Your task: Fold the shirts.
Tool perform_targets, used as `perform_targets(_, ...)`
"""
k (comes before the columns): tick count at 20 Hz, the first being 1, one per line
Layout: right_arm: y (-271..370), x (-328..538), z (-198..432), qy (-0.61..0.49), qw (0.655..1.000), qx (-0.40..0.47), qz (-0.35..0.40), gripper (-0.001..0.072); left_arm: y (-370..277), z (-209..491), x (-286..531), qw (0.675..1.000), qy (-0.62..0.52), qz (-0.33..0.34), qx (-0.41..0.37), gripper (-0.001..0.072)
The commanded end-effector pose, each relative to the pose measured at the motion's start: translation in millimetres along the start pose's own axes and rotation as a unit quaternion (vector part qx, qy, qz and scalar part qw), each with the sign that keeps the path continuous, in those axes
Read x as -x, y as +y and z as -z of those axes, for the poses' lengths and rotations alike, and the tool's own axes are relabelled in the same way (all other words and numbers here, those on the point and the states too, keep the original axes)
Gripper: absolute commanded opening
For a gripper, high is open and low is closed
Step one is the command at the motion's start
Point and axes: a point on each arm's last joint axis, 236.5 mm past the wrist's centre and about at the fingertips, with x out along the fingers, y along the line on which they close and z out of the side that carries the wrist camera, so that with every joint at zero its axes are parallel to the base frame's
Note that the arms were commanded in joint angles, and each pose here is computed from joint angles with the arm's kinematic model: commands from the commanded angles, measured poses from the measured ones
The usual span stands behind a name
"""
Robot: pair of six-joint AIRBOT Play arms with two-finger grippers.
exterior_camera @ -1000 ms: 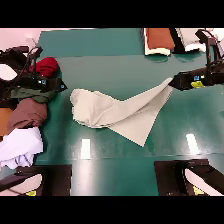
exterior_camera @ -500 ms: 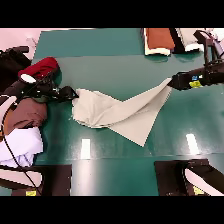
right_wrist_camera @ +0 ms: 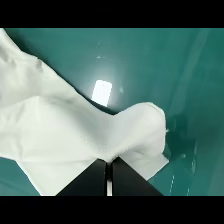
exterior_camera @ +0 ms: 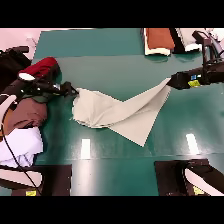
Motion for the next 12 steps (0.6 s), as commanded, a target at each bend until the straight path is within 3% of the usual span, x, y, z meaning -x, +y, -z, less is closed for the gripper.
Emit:
perform_targets(1,6,26,-18,-0.047,0.999,0.015,0.006,0.0015,-47,-37,44,0.996,-0.064,0.004,-0.068,0.0024)
perform_targets(3,12,41,-28,-0.070,0.997,0.022,0.004,0.0015,-55,-40,61,0.992,-0.072,-0.021,-0.106,0.0032)
perform_targets(5,14,45,-32,-0.076,0.997,0.024,0.002,0.0015,-33,-30,58,0.995,-0.049,-0.057,-0.072,0.0618)
perform_targets(6,14,44,-30,-0.072,0.997,0.024,0.002,0.0015,-23,-24,55,0.996,-0.033,-0.070,-0.050,0.0661)
perform_targets(12,12,27,-19,-0.031,0.999,0.017,-0.003,0.0015,-19,20,-19,0.992,0.061,-0.087,-0.067,0.0660)
